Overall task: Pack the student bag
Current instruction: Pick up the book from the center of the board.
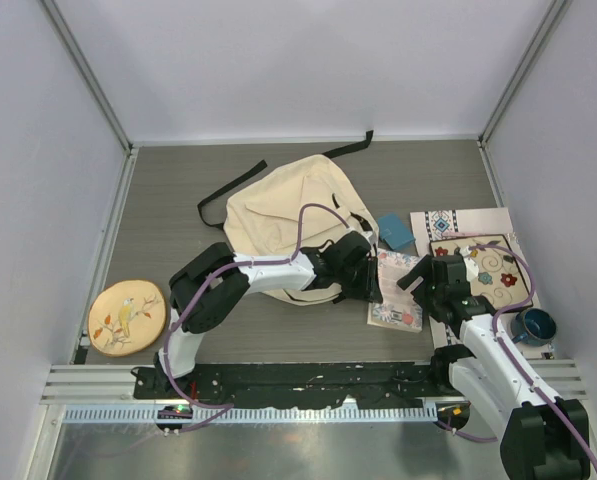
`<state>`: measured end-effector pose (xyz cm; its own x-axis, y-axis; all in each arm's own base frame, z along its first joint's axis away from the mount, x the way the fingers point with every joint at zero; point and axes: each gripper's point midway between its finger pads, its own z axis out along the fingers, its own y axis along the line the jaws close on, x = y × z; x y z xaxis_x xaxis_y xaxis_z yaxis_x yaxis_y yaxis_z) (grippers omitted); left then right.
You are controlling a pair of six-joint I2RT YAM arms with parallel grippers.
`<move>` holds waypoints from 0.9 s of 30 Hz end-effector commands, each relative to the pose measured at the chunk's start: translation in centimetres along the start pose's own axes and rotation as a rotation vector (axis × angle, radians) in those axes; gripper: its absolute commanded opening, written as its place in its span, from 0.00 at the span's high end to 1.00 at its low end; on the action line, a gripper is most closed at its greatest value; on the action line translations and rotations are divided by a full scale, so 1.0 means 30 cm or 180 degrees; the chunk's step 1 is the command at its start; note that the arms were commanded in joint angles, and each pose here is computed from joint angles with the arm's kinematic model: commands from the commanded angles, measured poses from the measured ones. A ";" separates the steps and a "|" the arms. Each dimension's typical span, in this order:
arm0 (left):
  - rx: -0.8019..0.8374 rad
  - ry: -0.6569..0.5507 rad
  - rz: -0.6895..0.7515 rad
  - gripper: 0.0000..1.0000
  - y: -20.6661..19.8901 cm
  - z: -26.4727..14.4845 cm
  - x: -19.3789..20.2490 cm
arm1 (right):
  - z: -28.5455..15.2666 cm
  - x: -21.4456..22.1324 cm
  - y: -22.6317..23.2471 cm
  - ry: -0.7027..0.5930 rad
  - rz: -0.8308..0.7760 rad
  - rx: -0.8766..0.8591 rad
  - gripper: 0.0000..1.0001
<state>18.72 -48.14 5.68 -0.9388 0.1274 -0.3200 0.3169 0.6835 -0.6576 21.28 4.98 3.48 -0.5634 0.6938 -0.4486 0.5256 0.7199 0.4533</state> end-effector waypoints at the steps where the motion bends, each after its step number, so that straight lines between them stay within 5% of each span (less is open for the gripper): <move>1: 0.0892 -0.0270 0.0168 0.74 -0.263 -0.065 -0.075 | -0.017 0.040 0.095 0.0234 0.0074 -0.0454 0.11; 3: 0.0924 -0.0289 0.0149 0.75 -0.271 -0.067 -0.080 | -0.017 0.044 0.094 0.0243 0.0065 -0.0456 0.11; 6: 0.0920 -0.0278 0.0138 0.55 -0.266 -0.060 -0.077 | -0.017 0.044 0.096 0.0248 0.0075 -0.0465 0.11; 11: 0.0897 -0.0189 0.0062 0.48 -0.250 -0.028 -0.061 | -0.016 0.047 0.092 0.0254 0.0070 -0.0458 0.10; 14: 0.0869 -0.0152 0.0022 0.60 -0.237 -0.011 -0.052 | -0.016 0.047 0.093 0.0253 0.0078 -0.0462 0.11; 19: 0.0715 -0.0134 0.0029 1.00 -0.203 -0.009 -0.047 | -0.020 0.041 0.097 0.0231 0.0070 -0.0471 0.11; 27: 0.0836 -0.0237 0.0449 1.00 -0.271 -0.098 -0.076 | -0.102 -0.082 0.131 -0.0138 -0.0106 -0.0378 0.10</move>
<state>18.66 -49.79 7.72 -0.9433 0.1026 -0.3158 0.3112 0.6044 -0.7333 21.17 4.85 3.82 -0.5631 0.6878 -0.4582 0.5177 0.7257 0.4532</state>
